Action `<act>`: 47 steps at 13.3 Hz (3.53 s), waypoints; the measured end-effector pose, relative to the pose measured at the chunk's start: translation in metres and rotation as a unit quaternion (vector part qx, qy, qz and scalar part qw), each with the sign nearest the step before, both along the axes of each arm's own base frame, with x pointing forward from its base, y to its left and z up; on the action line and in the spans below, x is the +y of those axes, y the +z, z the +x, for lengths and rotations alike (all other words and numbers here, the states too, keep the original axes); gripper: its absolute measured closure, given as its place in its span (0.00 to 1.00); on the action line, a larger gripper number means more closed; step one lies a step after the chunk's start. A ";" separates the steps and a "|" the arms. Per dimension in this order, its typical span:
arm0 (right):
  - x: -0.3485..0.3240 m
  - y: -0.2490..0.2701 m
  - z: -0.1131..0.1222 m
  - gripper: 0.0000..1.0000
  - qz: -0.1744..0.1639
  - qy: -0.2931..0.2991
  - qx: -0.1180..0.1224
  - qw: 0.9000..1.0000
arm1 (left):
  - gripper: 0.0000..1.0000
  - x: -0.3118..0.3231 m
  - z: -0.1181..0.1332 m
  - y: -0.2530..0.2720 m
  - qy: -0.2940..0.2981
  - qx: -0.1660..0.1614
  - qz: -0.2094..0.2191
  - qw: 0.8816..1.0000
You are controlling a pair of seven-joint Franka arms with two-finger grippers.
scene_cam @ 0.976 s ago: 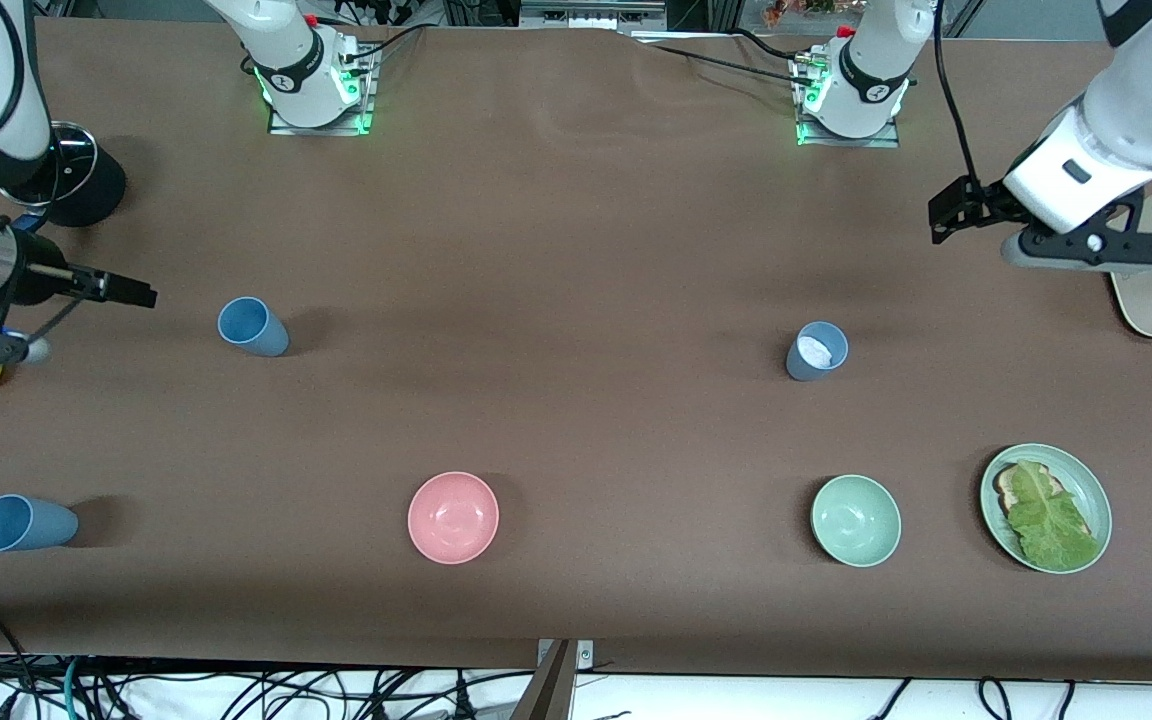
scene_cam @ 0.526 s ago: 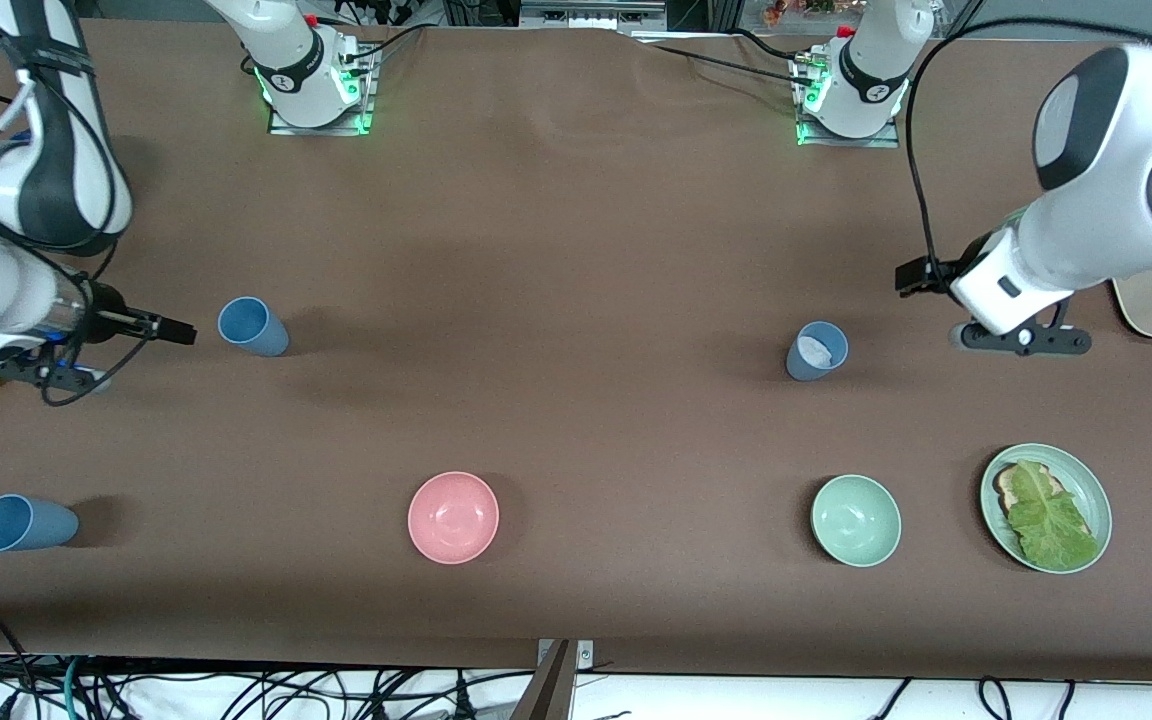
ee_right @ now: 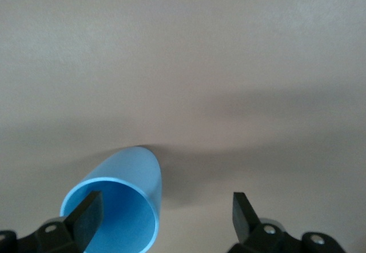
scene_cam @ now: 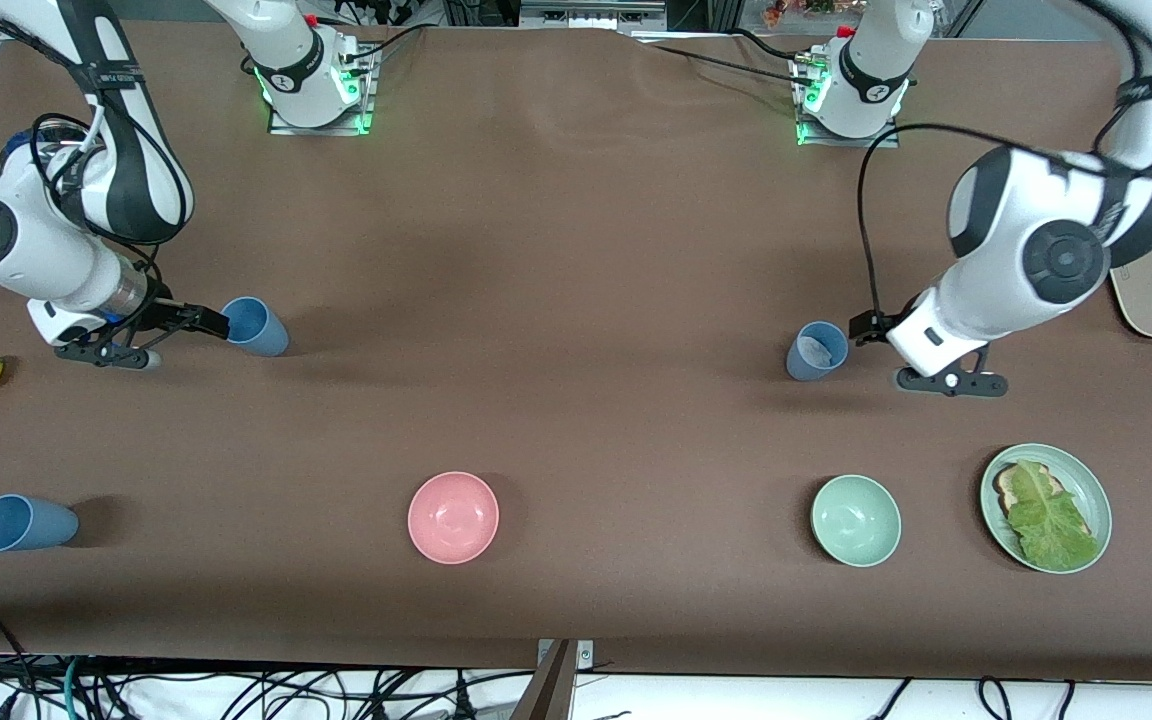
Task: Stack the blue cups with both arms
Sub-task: 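Lower the right gripper onto a blue cup while the left gripper grasps another, then set the left gripper's cup mid-table while the right gripper carries its cup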
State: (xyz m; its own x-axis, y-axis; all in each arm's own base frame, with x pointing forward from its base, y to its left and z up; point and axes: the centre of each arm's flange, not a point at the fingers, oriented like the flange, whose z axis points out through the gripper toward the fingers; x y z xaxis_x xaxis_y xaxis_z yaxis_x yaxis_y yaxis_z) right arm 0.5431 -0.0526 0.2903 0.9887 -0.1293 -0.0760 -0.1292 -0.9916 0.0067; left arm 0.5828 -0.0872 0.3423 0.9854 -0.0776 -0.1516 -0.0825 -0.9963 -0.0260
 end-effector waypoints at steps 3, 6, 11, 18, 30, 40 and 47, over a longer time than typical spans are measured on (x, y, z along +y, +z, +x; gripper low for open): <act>0.001 -0.005 -0.006 0.00 0.001 0.001 0.007 1.000 | 0.00 -0.007 -0.012 -0.041 -0.009 -0.022 -0.006 1.000; 0.001 -0.012 -0.013 0.00 0.002 0.001 0.020 1.000 | 0.00 -0.009 -0.035 -0.083 -0.015 -0.047 -0.014 0.999; 0.002 -0.015 -0.018 0.00 0.004 0.001 0.041 0.999 | 0.53 -0.008 -0.041 -0.100 -0.026 -0.044 -0.010 0.999; 0.002 -0.024 -0.021 0.00 0.005 0.001 0.052 0.999 | 0.99 -0.010 -0.024 -0.078 -0.025 -0.040 -0.007 0.999; 0.002 -0.039 -0.020 0.58 0.005 0.001 0.057 0.998 | 0.99 -0.234 -0.041 -0.003 0.057 -0.028 -0.015 0.998; 0.028 -0.005 0.006 0.95 0.004 0.025 0.049 0.998 | 0.99 -0.356 -0.078 -0.086 0.068 -0.019 -0.043 0.997; 0.226 0.071 0.043 0.95 -0.015 0.004 0.043 0.999 | 0.23 -0.331 -0.058 0.006 0.065 -0.019 -0.016 0.998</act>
